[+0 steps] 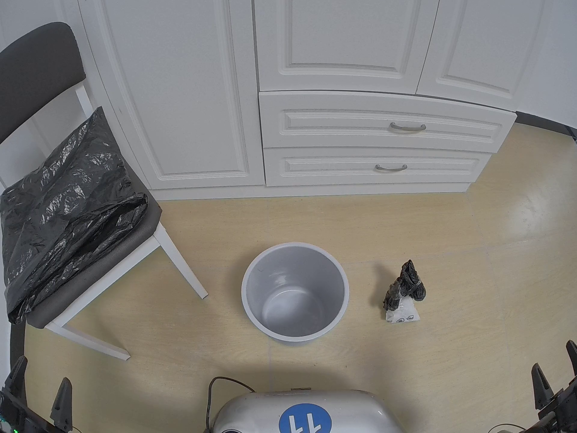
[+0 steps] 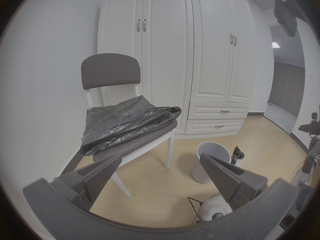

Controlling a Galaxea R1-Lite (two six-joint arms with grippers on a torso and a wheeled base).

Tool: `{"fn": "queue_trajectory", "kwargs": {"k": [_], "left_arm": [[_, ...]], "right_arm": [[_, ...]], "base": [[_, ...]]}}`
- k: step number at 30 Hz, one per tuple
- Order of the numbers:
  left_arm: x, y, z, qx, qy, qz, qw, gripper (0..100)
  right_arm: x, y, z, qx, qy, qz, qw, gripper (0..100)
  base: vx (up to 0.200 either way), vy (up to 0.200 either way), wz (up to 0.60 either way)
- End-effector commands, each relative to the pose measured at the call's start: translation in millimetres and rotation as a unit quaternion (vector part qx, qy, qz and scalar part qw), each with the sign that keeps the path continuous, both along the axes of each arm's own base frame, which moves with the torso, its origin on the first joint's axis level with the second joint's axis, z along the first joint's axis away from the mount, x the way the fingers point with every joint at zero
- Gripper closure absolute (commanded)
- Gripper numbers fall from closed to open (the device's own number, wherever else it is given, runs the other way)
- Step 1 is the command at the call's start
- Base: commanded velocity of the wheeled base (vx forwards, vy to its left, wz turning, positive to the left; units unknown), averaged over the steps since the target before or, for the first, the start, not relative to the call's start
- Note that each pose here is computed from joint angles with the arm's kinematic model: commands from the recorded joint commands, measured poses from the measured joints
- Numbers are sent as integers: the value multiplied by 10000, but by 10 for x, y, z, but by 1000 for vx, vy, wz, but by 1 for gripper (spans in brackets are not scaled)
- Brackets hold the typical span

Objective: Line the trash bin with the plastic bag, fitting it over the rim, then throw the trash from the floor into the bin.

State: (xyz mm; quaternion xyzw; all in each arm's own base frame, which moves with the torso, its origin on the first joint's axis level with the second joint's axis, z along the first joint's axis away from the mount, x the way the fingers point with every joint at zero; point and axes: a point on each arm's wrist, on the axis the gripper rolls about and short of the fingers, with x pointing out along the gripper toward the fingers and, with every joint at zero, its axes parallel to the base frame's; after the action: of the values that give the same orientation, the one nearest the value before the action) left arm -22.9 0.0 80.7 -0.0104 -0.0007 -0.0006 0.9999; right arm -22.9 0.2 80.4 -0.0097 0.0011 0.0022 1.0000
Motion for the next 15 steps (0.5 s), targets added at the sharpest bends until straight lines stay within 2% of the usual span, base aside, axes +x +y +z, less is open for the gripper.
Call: {"fn": "queue_trajectory", "kwargs": {"k": [1,5,10,13,14,15], "left_arm": [[0,0,-48,12,0,6,10000,0],[1,-1,-53,89,7,-17,10000,0],[1,-11,-48,435,-25,-207,9988,0],[-1,-11,-44,327,-30,-192,9993,0],[-2,-8,-28,206,-88,-145,9996,0],[-17,-6,54,-83,-321,-112,9994,0]], "right_arm": [[1,0,-52,20,4,1,10000,0],[1,0,-52,-3,4,-7,10000,0],[1,5,-52,-240,0,93,9997,0],[-1,5,-43,-172,-30,116,9998,0],[-1,4,-37,-65,-59,85,9999,0],[-12,3,25,210,-240,59,9995,0]], "base": [[0,0,0],[0,0,0],[0,0,0],[0,0,0],[0,0,0],[0,0,0]]}}
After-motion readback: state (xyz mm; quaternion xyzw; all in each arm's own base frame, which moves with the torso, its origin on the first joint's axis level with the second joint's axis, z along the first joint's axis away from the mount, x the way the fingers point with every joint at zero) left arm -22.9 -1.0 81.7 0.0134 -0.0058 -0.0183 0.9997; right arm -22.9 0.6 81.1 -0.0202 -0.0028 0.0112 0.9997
